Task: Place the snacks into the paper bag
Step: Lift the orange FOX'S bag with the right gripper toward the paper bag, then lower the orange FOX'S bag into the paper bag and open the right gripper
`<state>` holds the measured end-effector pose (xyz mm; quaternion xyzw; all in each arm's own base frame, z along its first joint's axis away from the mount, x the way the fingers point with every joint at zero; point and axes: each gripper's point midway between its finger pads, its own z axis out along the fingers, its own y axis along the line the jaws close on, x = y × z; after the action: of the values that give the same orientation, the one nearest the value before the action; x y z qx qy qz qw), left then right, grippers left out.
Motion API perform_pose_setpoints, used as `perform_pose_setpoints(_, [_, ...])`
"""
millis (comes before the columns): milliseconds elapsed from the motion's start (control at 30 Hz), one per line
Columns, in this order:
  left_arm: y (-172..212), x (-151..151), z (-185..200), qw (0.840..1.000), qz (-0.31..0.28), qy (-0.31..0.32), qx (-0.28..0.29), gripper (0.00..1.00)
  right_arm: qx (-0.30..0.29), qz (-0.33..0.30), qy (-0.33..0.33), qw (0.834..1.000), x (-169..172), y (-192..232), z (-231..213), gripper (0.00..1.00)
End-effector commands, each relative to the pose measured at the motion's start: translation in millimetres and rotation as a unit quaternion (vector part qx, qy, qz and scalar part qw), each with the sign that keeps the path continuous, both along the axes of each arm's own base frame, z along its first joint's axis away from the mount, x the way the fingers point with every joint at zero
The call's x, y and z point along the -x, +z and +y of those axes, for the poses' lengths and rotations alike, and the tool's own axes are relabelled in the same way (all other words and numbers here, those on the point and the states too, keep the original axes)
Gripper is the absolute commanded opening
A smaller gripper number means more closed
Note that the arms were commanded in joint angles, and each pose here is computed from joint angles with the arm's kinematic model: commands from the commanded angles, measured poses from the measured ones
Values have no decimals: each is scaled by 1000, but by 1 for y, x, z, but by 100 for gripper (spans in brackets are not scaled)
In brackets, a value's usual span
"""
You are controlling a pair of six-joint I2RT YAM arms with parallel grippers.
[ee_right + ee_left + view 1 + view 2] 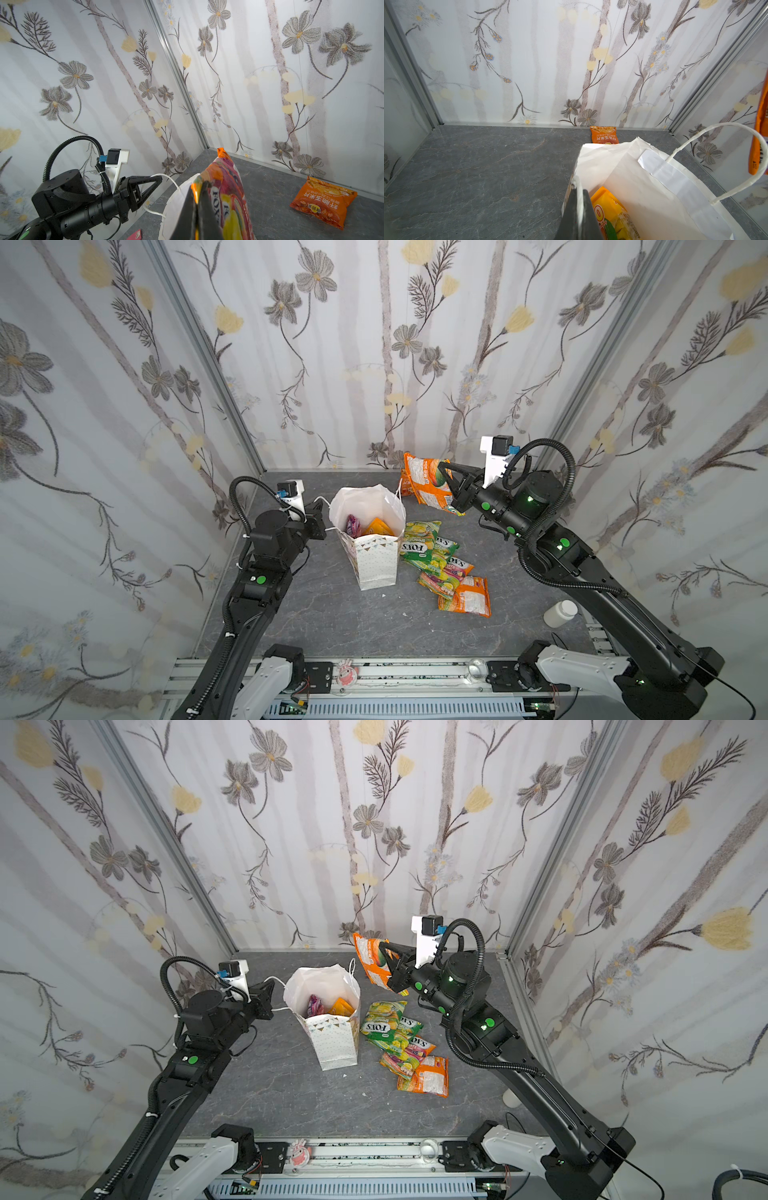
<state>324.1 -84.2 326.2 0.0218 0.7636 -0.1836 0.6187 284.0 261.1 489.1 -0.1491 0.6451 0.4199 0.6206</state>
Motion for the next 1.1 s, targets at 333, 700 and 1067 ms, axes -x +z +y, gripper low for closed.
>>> perform_pose_setpoints(333, [8,1,-2,1000,-16,-6,8,0,10,-40,49,998,19,22,48,0])
perform_pose_setpoints(700, [8,0,-1,1000,-16,-3,8,0,70,-3,42,997,22,0,93,0])
perform_pose_setpoints(1067, [8,0,1,1000,-16,1,7,0,212,54,-53,974,-19,-55,125,0])
